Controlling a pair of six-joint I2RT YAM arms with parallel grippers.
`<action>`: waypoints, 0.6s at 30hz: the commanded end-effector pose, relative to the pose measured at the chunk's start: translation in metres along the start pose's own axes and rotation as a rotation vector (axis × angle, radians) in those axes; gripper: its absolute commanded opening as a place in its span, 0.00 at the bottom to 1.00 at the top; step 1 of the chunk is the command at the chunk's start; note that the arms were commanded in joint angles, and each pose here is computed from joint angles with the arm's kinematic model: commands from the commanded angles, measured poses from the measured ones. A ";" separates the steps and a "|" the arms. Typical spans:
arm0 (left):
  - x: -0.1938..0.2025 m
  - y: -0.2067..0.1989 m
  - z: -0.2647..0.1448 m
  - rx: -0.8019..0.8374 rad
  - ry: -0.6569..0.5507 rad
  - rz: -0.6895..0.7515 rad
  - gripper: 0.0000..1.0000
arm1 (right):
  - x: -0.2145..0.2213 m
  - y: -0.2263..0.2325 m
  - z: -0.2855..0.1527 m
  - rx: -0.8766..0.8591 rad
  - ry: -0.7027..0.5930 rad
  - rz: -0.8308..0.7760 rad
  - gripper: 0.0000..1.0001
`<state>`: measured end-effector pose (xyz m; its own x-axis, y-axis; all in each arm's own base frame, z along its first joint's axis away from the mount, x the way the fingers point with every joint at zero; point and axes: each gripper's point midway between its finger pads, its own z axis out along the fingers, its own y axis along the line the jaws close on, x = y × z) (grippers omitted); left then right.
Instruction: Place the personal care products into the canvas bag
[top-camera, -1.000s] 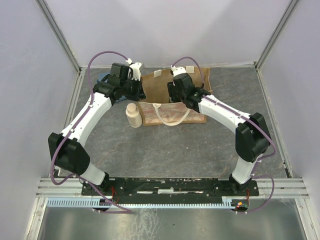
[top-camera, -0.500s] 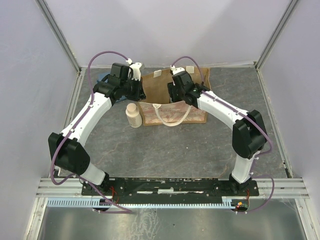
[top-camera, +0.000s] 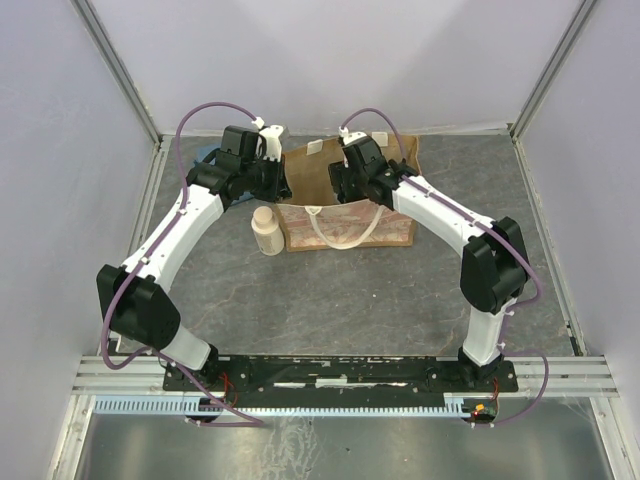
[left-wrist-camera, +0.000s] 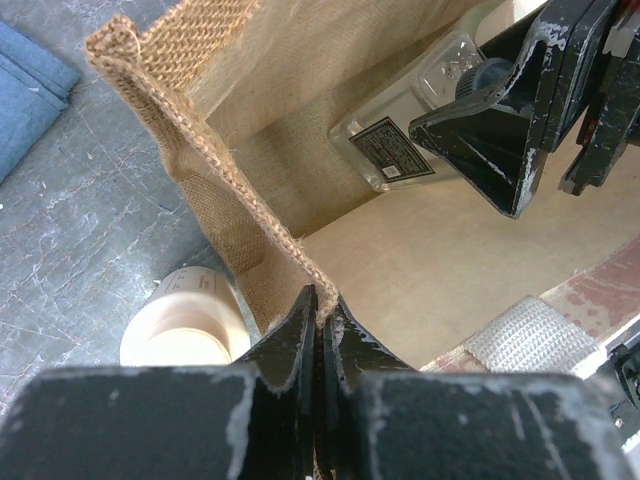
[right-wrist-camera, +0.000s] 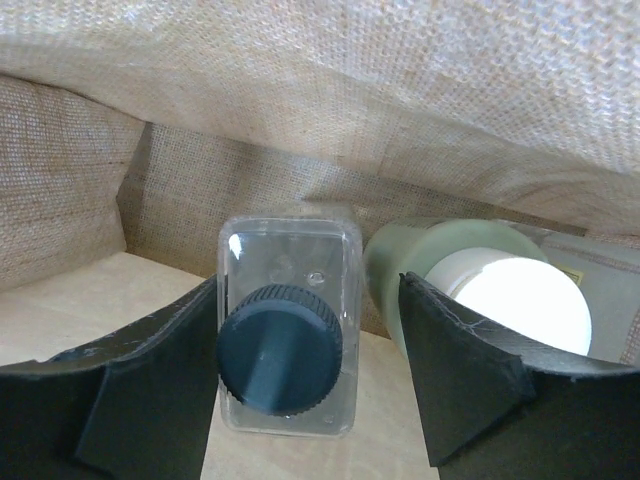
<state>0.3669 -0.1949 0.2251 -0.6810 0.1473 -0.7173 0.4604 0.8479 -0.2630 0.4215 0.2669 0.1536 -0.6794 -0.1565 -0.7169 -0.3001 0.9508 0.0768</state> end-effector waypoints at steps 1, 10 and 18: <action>-0.014 -0.003 -0.010 0.005 -0.039 -0.004 0.03 | -0.031 -0.013 -0.016 0.032 -0.076 0.021 0.76; -0.015 -0.003 -0.009 0.004 -0.040 -0.001 0.03 | -0.063 -0.009 -0.056 0.001 -0.154 0.031 0.82; -0.020 0.000 -0.005 -0.011 -0.044 0.006 0.03 | -0.081 0.009 -0.116 -0.078 -0.208 -0.010 0.82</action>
<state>0.3682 -0.1943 0.2238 -0.6824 0.1476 -0.7159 0.4563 0.8512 -0.2594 0.4156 0.2585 0.2272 -0.6202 -0.1155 -0.7759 -0.3099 0.9447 0.1071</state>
